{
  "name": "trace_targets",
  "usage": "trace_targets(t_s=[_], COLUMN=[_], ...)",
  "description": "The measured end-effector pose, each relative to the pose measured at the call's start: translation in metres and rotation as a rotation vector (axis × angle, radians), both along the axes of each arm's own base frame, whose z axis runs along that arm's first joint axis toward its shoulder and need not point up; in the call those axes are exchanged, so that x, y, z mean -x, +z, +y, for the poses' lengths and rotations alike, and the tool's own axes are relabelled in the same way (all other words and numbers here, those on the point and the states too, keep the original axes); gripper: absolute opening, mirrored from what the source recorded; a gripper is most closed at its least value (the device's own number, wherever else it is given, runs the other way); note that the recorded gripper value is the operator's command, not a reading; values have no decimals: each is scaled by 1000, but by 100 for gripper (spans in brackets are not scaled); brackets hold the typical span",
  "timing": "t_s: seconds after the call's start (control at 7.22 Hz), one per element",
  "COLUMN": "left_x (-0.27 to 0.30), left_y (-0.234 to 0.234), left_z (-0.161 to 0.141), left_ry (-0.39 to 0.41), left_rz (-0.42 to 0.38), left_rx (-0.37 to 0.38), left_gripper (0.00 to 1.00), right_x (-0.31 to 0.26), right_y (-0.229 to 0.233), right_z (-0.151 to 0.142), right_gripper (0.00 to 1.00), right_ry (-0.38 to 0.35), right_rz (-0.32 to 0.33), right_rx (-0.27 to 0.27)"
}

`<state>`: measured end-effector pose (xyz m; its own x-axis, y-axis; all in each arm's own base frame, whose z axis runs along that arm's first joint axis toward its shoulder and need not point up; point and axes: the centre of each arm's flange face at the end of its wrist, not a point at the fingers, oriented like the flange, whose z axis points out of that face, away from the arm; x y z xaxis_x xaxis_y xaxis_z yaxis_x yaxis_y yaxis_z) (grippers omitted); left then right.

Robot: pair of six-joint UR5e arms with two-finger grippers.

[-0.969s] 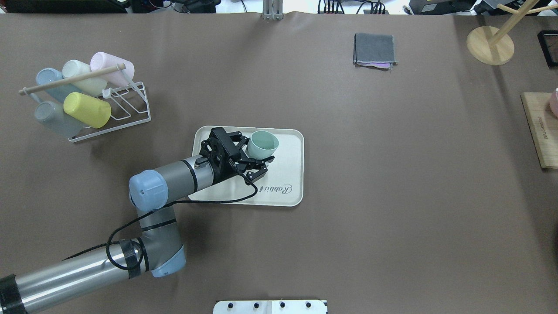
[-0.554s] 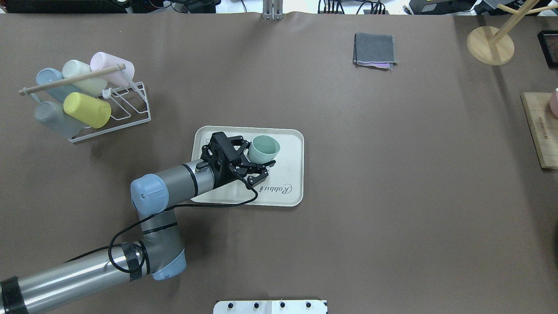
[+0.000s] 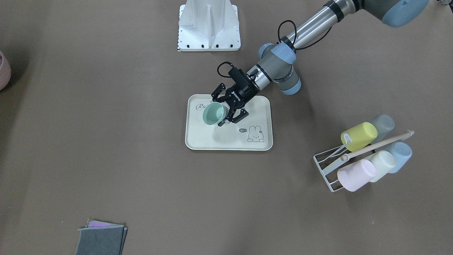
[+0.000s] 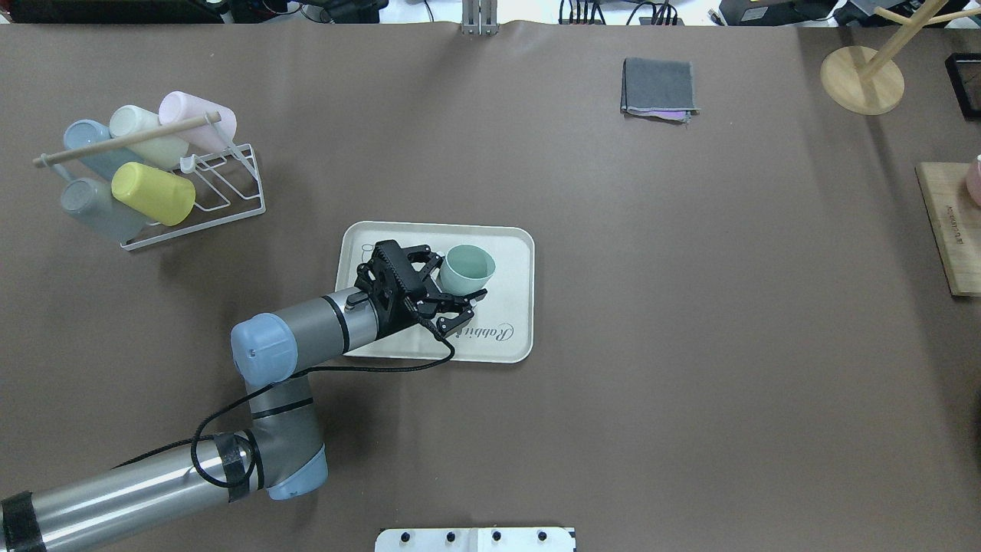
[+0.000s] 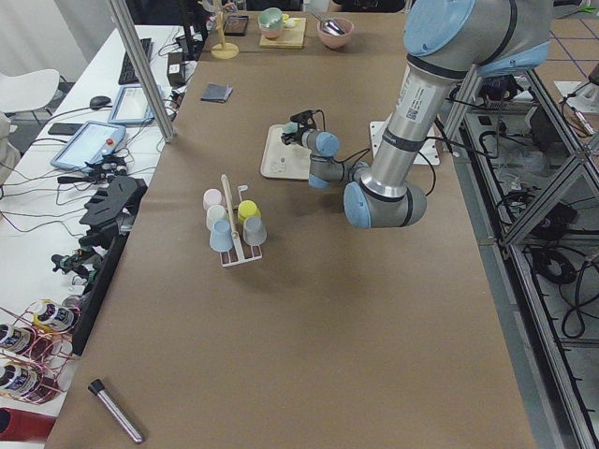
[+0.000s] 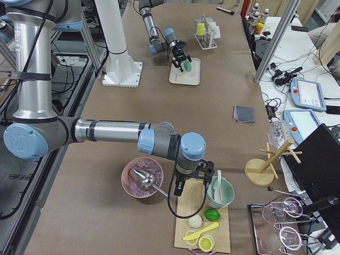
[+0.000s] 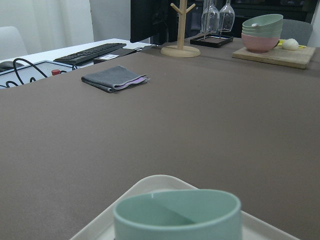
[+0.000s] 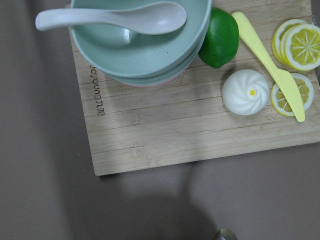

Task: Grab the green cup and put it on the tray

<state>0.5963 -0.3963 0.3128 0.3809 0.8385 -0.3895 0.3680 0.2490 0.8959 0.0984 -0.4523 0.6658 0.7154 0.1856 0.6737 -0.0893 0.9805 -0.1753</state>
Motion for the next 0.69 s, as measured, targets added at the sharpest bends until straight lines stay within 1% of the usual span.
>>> trace_targets(t_s=[0.14,0.42,0.69], left_x=[1,2,3], left_y=[2,4,6], left_z=[1,3,3], left_ry=[0,0,-1], left_rz=[-3,-2,-3], left_rx=[-1,-4,-5], left_gripper=[76,87,88], right_x=[0,0,0], right_y=[1,2,2], right_z=[0,2,3], right_gripper=[100,100,100], right_ry=[-2,-4,-5], right_rz=[0,-1,-2], right_rx=[-2,-2,-4])
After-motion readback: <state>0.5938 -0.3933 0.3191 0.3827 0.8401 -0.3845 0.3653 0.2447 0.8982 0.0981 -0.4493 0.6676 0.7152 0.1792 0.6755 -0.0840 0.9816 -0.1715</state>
